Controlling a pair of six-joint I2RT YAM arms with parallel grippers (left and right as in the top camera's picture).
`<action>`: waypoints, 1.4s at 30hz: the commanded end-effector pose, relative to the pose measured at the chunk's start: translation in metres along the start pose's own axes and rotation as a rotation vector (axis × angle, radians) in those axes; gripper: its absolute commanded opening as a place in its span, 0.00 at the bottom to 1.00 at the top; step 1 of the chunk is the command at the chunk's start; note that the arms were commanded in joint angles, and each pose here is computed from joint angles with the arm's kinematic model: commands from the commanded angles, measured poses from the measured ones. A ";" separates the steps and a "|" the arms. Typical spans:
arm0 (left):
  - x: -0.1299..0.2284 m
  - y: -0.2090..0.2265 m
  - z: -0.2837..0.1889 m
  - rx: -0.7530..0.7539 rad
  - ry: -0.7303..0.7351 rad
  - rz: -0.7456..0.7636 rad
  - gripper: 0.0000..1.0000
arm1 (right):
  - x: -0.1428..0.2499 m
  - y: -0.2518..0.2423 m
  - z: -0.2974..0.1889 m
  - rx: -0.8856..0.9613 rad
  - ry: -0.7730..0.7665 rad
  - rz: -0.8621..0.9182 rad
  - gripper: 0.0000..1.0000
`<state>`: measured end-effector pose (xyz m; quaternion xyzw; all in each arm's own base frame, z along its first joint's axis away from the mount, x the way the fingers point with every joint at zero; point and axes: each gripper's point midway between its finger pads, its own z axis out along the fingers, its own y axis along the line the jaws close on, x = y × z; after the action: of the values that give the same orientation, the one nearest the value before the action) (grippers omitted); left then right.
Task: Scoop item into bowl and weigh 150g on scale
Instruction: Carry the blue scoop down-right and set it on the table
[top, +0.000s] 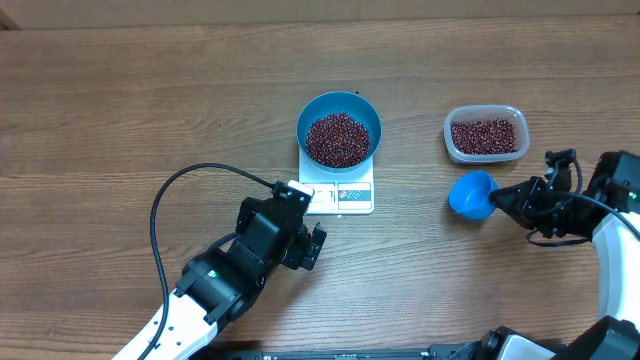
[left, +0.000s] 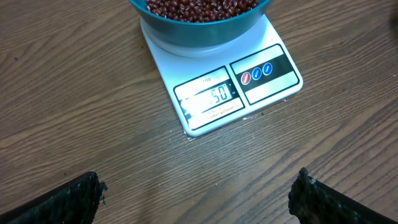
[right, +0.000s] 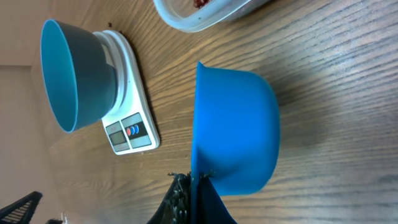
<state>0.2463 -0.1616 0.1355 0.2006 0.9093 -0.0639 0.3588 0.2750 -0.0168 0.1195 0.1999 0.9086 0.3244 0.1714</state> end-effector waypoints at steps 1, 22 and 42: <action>0.001 0.000 0.001 -0.006 0.003 -0.012 1.00 | 0.003 0.002 0.002 -0.031 -0.014 -0.008 0.04; 0.001 0.000 0.001 -0.006 0.003 -0.012 0.99 | 0.010 -0.040 0.031 0.065 0.086 0.118 0.46; 0.001 0.000 0.001 -0.007 0.003 -0.012 1.00 | -0.056 -0.033 -0.035 0.325 -0.064 0.178 1.00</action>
<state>0.2462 -0.1617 0.1354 0.2007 0.9094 -0.0641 0.3587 0.2824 -0.0719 0.1031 0.3153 0.9236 0.1946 0.0988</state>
